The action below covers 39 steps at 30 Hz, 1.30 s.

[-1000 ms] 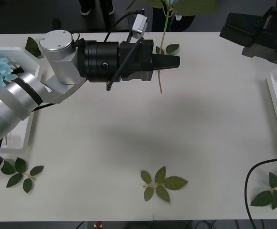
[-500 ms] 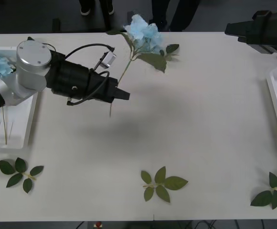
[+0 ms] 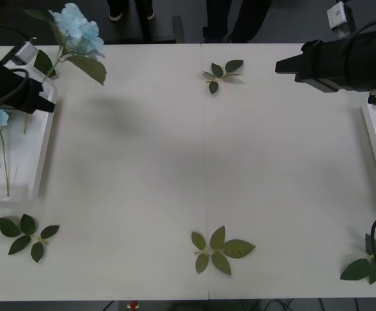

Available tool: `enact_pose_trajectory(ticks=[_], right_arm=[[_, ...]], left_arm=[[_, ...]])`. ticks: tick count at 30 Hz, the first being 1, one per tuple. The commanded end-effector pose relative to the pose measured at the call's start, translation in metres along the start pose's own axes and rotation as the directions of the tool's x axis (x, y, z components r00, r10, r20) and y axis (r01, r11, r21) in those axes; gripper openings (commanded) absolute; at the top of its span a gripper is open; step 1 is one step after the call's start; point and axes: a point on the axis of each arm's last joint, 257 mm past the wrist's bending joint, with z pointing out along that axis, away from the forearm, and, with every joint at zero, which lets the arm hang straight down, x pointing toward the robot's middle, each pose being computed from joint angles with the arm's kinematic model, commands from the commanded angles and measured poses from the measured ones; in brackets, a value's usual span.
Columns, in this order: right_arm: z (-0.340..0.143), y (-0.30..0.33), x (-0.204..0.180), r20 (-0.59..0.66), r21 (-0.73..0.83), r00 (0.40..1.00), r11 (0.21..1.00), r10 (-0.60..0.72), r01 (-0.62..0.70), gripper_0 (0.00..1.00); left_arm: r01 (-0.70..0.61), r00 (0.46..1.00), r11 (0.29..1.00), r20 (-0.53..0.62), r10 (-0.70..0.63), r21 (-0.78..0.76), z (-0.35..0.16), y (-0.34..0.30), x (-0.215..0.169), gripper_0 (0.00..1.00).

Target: Place the red flowers into the right box and the blue flowers into the left box. If a person shows an open palm, hand one flower to the person first, then continue sorting.

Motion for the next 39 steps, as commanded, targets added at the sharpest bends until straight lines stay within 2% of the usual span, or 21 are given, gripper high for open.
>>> enact_pose_trajectory(ticks=[1, 10, 14, 17, 20, 31, 39], right_arm=[[-0.012, 0.023, -0.018, 0.067, -0.117, 0.968, 0.962, -0.24, 0.247, 0.65], [-0.046, 0.053, -0.012, 0.167, -0.301, 0.855, 0.801, -0.491, 0.518, 0.65], [-0.063, 0.061, -0.003, 0.196, -0.347, 0.804, 0.728, -0.561, 0.592, 0.65], [-0.079, 0.069, 0.002, 0.225, -0.377, 0.754, 0.658, -0.618, 0.652, 0.65], [-0.087, 0.077, 0.01, 0.22, -0.417, 0.737, 0.622, -0.639, 0.663, 0.65], [-0.075, 0.062, 0.03, 0.182, -0.363, 0.665, 0.579, -0.725, 0.73, 0.65], [-0.061, 0.063, 0.022, 0.214, -0.319, 0.662, 0.589, -0.718, 0.742, 0.65]], left_arm=[[0.061, 0.998, 0.989, 0.035, -0.057, -0.131, -0.069, 0.061, -0.003, 0.0], [0.135, 0.988, 0.931, -0.026, -0.153, -0.34, -0.146, 0.148, 0.053, 0.0], [0.154, 0.983, 0.905, -0.034, -0.182, -0.396, -0.155, 0.176, 0.079, 0.0], [0.13, 0.988, 0.891, -0.015, -0.151, -0.435, -0.155, 0.202, 0.094, 0.0], [0.091, 0.994, 0.87, -0.001, -0.105, -0.485, -0.15, 0.228, 0.105, 0.0], [0.114, 0.992, 0.868, 0.016, -0.122, -0.483, -0.097, 0.251, 0.147, 0.0], [0.106, 0.993, 0.876, -0.004, -0.122, -0.471, -0.082, 0.247, 0.153, 0.01]])
